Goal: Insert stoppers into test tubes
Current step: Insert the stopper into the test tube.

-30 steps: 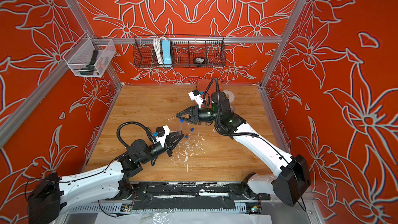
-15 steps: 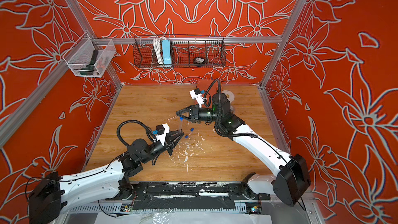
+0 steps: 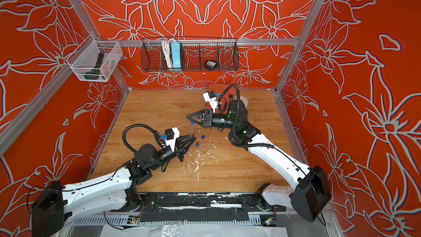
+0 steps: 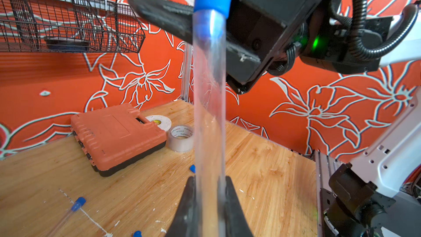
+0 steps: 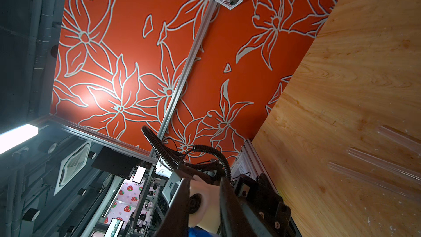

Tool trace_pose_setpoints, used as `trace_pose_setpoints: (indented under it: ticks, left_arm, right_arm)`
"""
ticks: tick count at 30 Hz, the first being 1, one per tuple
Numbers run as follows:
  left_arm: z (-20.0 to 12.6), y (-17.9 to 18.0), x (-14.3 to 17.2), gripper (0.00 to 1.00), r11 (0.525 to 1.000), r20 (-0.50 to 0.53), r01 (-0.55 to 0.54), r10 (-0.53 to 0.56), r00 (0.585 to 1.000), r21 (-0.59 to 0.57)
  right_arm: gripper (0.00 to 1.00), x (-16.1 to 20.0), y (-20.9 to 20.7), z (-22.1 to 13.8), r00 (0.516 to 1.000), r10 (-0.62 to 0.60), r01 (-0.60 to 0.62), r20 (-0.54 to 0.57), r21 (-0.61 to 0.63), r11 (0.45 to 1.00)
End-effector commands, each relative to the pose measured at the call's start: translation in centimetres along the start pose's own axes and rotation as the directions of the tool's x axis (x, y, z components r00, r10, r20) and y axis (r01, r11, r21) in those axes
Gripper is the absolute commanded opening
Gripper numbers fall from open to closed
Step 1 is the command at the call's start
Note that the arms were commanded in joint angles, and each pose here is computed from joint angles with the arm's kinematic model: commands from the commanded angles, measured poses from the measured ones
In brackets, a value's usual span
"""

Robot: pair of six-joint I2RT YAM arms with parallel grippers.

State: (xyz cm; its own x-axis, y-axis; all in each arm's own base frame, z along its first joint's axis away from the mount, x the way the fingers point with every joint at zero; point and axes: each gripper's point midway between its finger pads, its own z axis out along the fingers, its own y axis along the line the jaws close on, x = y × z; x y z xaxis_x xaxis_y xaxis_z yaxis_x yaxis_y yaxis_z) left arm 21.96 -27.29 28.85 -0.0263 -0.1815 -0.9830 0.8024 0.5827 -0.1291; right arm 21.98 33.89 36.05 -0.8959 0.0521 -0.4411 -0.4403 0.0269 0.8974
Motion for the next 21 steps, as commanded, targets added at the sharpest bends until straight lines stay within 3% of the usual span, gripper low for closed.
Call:
trace_pose_setpoints:
  ticks: [1,5,8,21]
  left_arm:
    - [-5.2,-2.7,-19.5,0.00,0.995,0.624,-0.087,0.039,0.780,0.047]
    - [-3.7,-3.5,-16.8,0.00,0.969,0.516,-0.247,0.200,0.833,0.024]
    - [-3.9,-3.5,-15.8,0.00,0.946,0.497,-0.324,0.288,0.819,-0.016]
    - [-6.1,-6.4,-19.1,0.00,0.927,0.655,-0.366,0.222,0.722,0.089]
  right_arm:
    - [0.24,6.9,-8.4,0.3,0.930,0.324,-0.283,-0.172,0.227,0.932]
    - [0.28,5.7,-6.9,0.1,0.939,0.306,-0.270,-0.159,0.216,0.938]
    - [0.29,5.8,-6.9,-0.3,0.937,0.308,-0.266,-0.166,0.235,0.935]
    - [0.32,6.9,-8.8,-0.5,0.922,0.350,-0.309,-0.166,0.228,0.923]
